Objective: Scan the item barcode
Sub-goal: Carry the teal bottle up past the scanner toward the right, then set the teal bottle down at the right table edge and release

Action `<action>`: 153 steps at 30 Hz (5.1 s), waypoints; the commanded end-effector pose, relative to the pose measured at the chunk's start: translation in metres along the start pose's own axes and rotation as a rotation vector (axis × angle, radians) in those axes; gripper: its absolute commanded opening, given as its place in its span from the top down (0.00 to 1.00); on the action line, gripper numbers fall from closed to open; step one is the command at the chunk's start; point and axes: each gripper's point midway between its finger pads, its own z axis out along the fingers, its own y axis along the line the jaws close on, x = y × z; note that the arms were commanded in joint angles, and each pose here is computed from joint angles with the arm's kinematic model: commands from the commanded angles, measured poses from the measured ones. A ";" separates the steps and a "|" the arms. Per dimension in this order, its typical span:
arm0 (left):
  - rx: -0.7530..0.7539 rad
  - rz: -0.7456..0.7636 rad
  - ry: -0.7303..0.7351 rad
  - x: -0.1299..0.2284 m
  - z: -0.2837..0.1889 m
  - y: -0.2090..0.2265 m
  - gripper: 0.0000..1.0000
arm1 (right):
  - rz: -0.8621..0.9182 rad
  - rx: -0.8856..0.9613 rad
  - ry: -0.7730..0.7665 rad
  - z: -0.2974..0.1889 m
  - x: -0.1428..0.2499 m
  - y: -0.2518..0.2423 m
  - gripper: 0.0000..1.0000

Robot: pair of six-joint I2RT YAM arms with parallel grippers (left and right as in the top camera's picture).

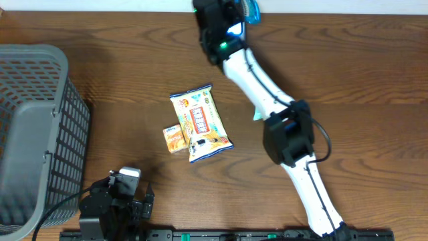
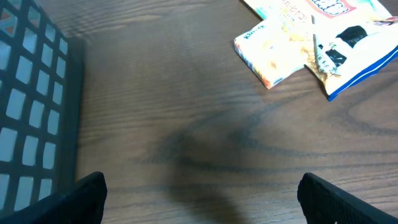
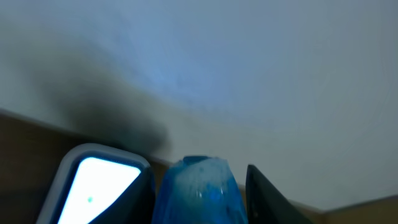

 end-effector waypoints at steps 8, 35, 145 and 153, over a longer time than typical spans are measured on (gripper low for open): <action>-0.008 -0.017 0.004 0.001 0.000 0.001 0.02 | -0.254 0.192 -0.001 -0.007 -0.010 -0.008 0.85; -0.008 -0.017 0.005 0.001 0.000 0.001 0.02 | -0.279 0.314 0.071 -0.014 0.016 0.015 0.85; -0.008 -0.017 0.004 0.001 0.000 0.001 0.02 | 0.768 -0.721 0.990 -0.162 0.159 -0.219 0.01; -0.008 -0.017 0.004 0.001 0.000 0.001 0.02 | 0.577 -0.795 0.946 -0.186 0.135 -0.177 0.73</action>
